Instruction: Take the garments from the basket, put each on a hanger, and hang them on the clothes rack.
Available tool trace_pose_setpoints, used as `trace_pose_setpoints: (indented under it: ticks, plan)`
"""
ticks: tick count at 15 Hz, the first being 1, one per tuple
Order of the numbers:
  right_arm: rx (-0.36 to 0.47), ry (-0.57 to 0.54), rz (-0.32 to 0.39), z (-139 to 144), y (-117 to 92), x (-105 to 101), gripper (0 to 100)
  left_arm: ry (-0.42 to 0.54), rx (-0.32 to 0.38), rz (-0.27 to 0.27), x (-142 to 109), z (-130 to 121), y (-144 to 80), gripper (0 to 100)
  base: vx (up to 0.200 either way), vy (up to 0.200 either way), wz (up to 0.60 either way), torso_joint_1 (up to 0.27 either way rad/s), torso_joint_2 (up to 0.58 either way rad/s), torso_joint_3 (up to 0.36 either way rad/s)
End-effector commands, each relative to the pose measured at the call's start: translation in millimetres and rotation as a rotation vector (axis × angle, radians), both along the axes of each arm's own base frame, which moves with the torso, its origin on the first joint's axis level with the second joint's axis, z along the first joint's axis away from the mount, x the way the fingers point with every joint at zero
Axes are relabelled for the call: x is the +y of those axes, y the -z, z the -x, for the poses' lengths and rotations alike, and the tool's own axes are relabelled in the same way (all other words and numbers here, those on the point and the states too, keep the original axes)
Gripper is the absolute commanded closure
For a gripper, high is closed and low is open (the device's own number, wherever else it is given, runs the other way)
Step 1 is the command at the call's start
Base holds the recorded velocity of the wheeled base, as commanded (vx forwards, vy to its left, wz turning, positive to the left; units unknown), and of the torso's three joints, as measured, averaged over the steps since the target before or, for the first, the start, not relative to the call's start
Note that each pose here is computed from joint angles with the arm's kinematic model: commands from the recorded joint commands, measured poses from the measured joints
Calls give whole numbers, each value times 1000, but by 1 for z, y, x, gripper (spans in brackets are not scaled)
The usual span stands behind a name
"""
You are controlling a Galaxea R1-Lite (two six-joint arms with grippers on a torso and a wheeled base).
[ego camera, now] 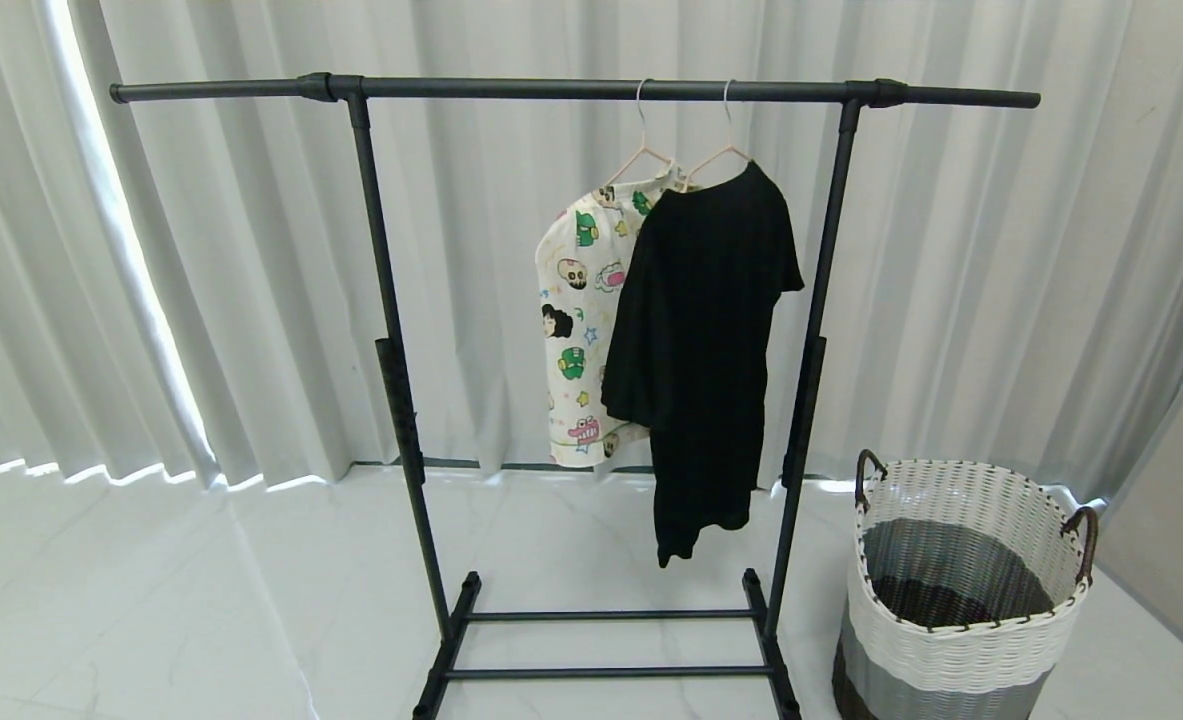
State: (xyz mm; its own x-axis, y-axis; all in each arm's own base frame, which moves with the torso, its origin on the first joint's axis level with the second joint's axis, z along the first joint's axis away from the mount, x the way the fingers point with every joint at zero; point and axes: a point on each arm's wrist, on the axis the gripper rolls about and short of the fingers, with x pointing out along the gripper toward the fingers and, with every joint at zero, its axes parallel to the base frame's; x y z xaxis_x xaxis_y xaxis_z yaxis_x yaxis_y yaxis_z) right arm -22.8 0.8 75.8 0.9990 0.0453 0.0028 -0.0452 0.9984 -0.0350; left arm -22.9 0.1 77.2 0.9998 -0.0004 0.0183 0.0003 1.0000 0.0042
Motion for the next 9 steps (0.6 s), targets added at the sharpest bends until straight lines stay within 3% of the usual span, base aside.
trace_pose_setpoints:
  ticks: [1, 9]
  plan:
    - [0, -1, 0, 0, 0, 0, 0, 0, 0, 0, 0, 0, 0, 0, 0, 0, 0, 0, 0, 0]
    - [-1, -2, 5, 0, 0, 0, 0, 0, 0, 0, 0, 0, 0, 0, 0, 0, 0, 0, 0, 0]
